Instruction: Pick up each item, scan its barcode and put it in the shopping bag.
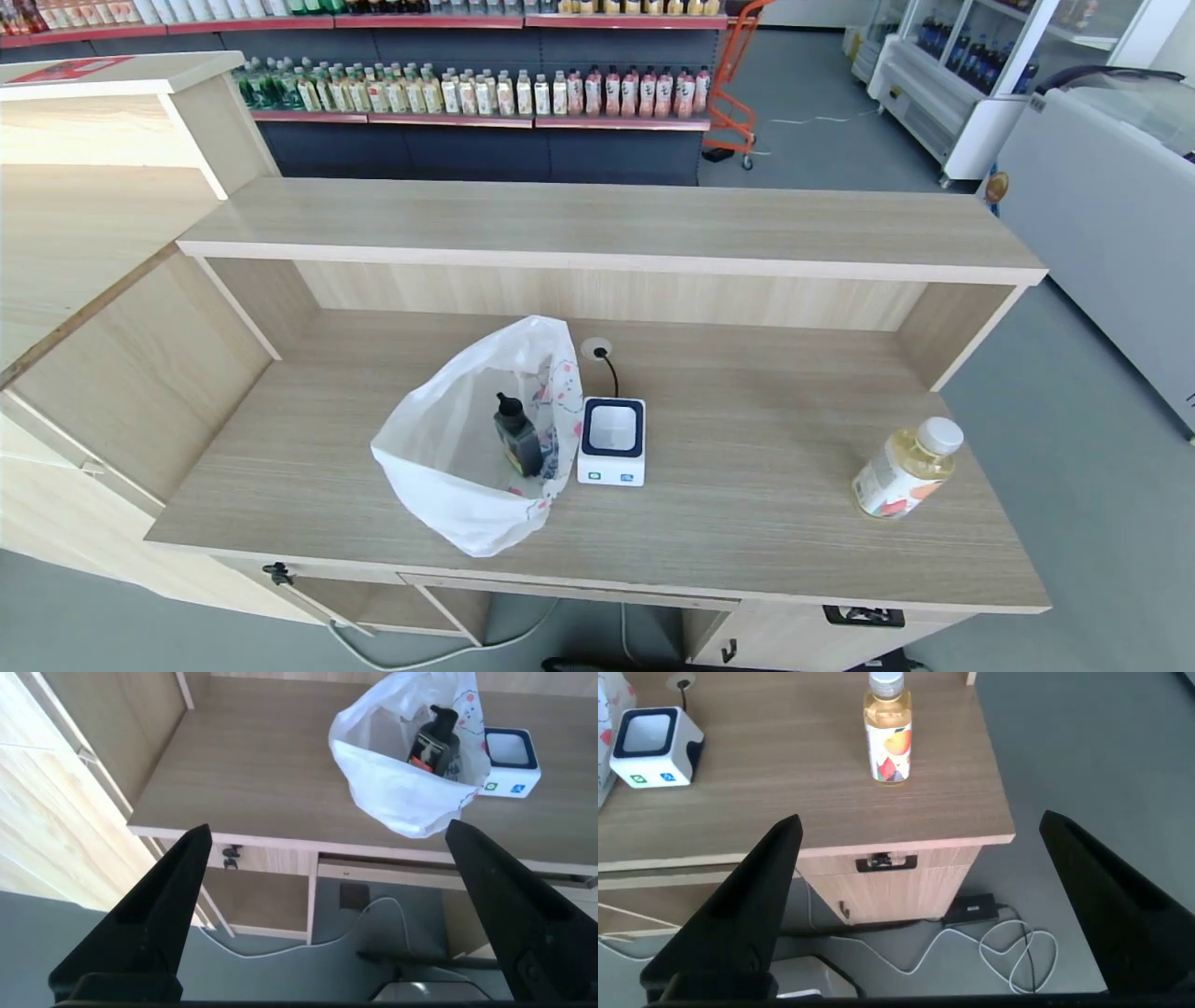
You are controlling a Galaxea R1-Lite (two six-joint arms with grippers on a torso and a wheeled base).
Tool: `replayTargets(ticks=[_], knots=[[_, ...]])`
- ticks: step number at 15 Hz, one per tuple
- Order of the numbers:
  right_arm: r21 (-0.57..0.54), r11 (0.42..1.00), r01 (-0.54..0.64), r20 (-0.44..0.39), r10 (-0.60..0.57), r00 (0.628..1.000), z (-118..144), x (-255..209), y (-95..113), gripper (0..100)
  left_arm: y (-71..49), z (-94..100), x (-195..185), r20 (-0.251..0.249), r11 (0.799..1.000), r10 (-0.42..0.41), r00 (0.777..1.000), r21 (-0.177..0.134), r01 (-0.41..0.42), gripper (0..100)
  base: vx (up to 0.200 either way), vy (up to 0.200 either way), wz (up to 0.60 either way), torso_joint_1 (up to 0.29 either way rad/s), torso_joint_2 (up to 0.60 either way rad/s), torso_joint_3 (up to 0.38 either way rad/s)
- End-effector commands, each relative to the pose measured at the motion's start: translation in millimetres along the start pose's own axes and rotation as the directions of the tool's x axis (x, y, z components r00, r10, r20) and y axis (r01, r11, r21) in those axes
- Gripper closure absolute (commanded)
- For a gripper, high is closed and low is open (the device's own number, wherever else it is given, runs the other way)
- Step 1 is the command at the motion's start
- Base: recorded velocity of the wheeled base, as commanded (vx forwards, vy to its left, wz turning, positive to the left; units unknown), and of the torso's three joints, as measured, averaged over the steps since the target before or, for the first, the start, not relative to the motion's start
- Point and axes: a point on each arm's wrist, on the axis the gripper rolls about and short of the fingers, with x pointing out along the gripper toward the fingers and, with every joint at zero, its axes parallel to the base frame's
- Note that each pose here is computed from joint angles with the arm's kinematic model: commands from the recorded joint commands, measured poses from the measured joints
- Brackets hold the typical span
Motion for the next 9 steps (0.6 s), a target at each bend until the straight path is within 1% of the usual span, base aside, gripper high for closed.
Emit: replayTargets(ticks=[1, 2, 9], knots=[[-0.001, 1.000, -0.001, -0.008, 0.001, 1.000, 0.0, 0.5, 0.0, 0, 0.0, 0.0, 0.0, 0.000, 1.000, 0.000, 1.000, 0.000, 0.000, 0, 0.000, 0.000, 0.00, 0.000, 0.00, 0.000], [0.000, 1.000, -0.001, -0.006, 0.001, 1.000, 0.1, 0.5, 0.0, 0, 0.0, 0.0, 0.0, 0.000, 1.000, -0.001, 1.000, 0.005, 0.001, 0, 0.000, 0.000, 0.00, 0.000, 0.00, 0.000], [0.000, 1.000, -0.004, -0.006, 0.004, 1.000, 0.1, 0.5, 0.1, 0, -0.1, 0.0, 0.0, 0.000, 1.000, -0.003, 1.000, 0.006, 0.003, 0, 0.000, -0.200, 0.00, 0.006, 0.00, 0.003]])
